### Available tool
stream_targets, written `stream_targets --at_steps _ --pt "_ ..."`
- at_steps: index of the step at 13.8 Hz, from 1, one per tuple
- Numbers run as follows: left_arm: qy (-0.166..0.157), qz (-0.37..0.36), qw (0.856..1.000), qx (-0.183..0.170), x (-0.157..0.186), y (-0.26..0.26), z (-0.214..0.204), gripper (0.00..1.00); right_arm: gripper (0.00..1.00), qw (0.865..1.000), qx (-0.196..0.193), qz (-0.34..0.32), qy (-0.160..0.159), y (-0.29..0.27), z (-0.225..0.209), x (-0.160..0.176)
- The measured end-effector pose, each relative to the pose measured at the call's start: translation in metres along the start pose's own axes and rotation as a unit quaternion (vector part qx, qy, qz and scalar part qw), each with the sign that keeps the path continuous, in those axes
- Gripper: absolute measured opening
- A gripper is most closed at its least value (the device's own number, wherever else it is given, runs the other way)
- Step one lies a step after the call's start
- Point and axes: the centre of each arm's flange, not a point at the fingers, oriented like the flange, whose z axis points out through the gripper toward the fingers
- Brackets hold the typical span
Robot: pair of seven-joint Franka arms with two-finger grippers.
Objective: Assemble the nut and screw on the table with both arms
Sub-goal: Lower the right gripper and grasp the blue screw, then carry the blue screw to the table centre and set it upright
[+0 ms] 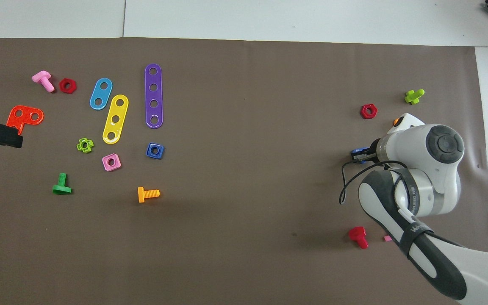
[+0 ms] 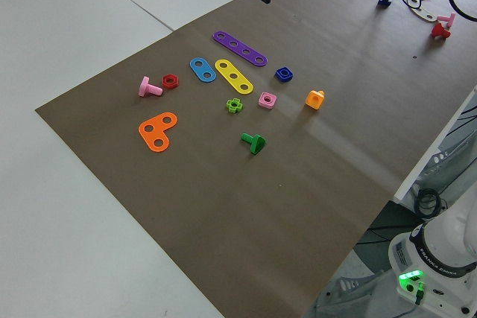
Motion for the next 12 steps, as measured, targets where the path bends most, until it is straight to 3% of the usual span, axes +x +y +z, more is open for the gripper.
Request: stream_targets --at_steps 4,5,12 --pt "0.0 0.0 1.0 0.0 0.0 0.0 0.0 1.0 0.3 1.0 0.0 0.001 0.0 0.0011 0.0003 -0.0004" --pt "0.0 0.0 1.0 0.0 0.0 0.0 0.0 1.0 0.2 1.0 0.0 0.001 0.0 0.0013 0.0003 -0.0004" --pt "0.0 0.0 1.0 0.0 0.0 0.0002 0.0 1.0 0.19 1.0 0.0 0.001 0.002 0.0013 -0.0016 0.0011"
